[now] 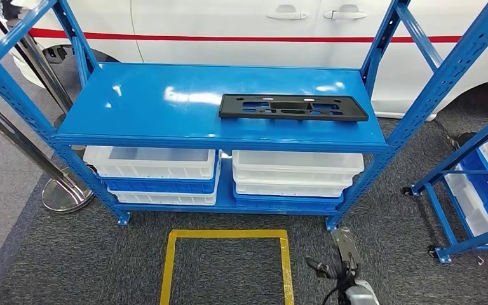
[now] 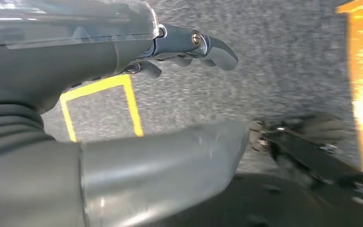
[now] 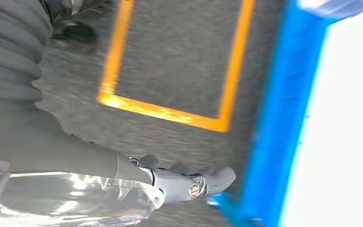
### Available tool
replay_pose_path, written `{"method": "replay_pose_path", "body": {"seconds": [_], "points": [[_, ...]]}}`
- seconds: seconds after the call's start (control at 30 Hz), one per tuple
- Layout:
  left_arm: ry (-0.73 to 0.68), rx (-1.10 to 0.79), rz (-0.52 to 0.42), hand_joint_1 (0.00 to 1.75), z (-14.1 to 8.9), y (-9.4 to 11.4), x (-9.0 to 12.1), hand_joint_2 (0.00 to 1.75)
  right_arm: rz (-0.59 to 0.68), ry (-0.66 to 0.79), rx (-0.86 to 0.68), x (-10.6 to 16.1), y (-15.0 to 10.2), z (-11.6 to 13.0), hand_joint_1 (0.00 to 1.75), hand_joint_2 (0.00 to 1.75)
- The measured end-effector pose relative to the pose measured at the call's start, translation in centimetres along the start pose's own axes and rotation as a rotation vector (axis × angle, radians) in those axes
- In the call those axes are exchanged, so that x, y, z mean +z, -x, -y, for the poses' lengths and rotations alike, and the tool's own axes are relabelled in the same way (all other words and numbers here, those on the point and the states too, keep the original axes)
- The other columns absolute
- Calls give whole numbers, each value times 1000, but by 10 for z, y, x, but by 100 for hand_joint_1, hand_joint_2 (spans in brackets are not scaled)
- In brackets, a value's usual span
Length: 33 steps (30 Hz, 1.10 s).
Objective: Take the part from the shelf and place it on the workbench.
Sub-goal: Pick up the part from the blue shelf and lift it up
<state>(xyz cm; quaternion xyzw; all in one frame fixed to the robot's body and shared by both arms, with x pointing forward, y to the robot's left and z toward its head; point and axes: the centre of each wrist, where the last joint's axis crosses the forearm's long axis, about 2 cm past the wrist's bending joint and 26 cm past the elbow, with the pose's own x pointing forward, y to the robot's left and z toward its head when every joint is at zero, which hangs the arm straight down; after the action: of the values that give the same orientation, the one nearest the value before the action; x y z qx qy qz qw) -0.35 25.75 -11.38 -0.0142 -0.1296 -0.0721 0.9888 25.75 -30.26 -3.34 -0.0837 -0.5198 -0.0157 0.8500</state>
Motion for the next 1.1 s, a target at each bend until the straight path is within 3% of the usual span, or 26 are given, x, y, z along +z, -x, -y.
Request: {"method": "replay_pose_path", "body": {"seconds": [0.3, 0.57, 1.1], "points": [[-5, -28, 111, 0, 1, -37, -7, 0, 311, 6, 135, -37, -91, -38, 0, 175], [9, -61, 172, 0, -1, -59, -10, 0, 563, 67, 301, -49, -158, -60, 0, 175], [40, -127, 265, 0, 3, -99, -13, 0, 1047, 316, 643, -28, -258, -81, 0, 175]]}}
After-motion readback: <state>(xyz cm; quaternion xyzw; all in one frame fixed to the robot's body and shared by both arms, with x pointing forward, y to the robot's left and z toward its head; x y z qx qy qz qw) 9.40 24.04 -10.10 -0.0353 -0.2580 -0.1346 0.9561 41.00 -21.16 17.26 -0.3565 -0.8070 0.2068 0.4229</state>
